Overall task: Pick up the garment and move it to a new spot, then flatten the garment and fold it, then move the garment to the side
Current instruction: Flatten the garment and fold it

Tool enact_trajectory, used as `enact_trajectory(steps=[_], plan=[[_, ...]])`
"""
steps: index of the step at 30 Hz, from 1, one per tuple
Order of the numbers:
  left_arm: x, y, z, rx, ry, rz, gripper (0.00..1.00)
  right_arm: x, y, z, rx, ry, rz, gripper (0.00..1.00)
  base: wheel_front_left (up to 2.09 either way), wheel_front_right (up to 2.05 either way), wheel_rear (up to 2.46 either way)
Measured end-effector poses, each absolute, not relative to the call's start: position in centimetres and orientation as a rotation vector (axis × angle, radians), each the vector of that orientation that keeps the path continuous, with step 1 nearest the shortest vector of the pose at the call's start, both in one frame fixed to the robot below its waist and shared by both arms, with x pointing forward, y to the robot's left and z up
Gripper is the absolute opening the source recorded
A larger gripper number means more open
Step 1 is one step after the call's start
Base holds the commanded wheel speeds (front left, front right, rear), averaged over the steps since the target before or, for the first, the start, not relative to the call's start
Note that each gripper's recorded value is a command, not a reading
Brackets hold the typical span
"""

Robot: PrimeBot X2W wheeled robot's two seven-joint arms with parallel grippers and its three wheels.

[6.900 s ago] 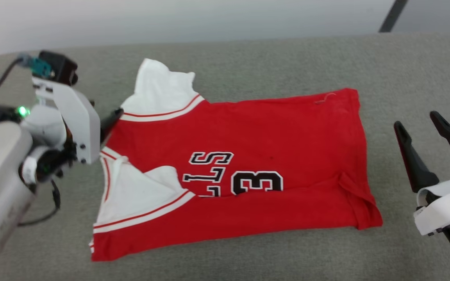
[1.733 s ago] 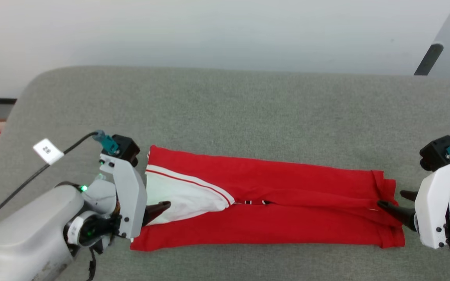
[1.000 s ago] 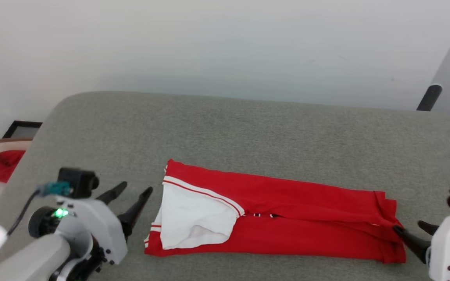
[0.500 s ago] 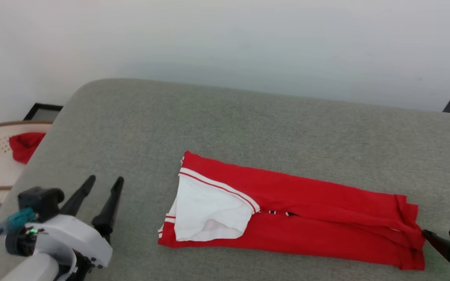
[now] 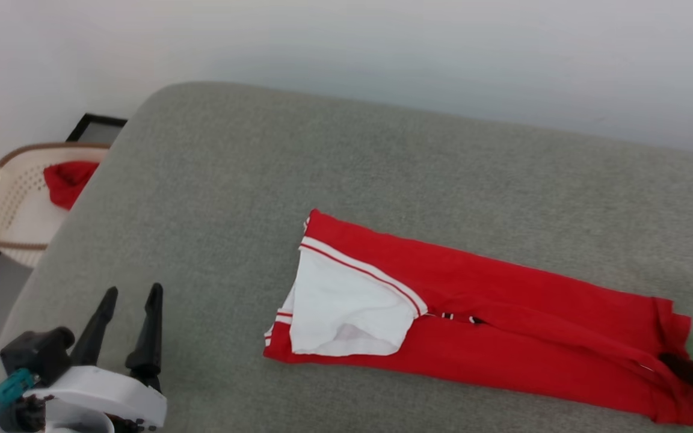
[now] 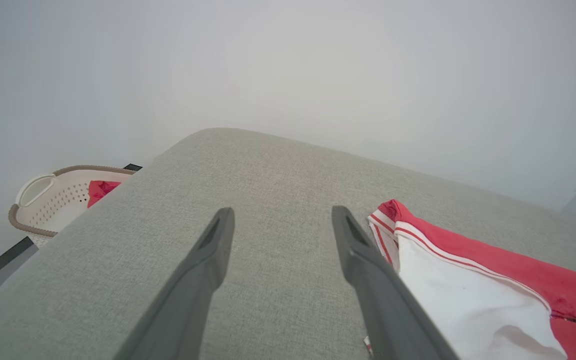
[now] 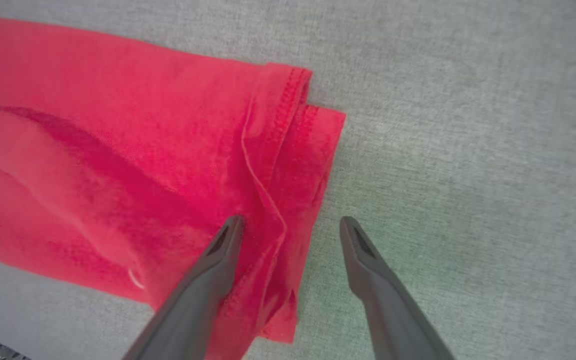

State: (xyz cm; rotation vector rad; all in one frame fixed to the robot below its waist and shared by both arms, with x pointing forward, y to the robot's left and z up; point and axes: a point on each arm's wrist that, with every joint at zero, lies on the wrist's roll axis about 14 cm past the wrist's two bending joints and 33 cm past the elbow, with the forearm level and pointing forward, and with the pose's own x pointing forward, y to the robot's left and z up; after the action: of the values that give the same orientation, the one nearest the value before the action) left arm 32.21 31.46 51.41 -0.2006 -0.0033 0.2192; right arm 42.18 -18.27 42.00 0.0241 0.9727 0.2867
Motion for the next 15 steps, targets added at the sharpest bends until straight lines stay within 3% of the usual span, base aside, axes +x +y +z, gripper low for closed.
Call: enact_trajectory(steps=[10,12,13,15], plan=[[31.3,32.8,50.3,-0.245,-0.039,0.325,1.00,43.6,-16.8,38.9,0.024,1.079,0.311,1.00,0.00,0.00,0.00],[31.0,32.9,49.8,-0.245,-0.034,0.333,1.00,43.7,-16.5,38.5,0.015,1.104,0.319,0.29,0.00,0.00,0.00],[30.7,33.0,49.5,-0.248,-0.028,0.343,1.00,43.9,-16.4,38.4,0.016,1.112,0.324,0.00,0.00,0.00,0.00],[30.4,33.1,49.1,-0.252,-0.023,0.357,1.00,44.0,-16.1,38.2,0.019,1.121,0.332,0.00,0.00,0.00,0.00]])
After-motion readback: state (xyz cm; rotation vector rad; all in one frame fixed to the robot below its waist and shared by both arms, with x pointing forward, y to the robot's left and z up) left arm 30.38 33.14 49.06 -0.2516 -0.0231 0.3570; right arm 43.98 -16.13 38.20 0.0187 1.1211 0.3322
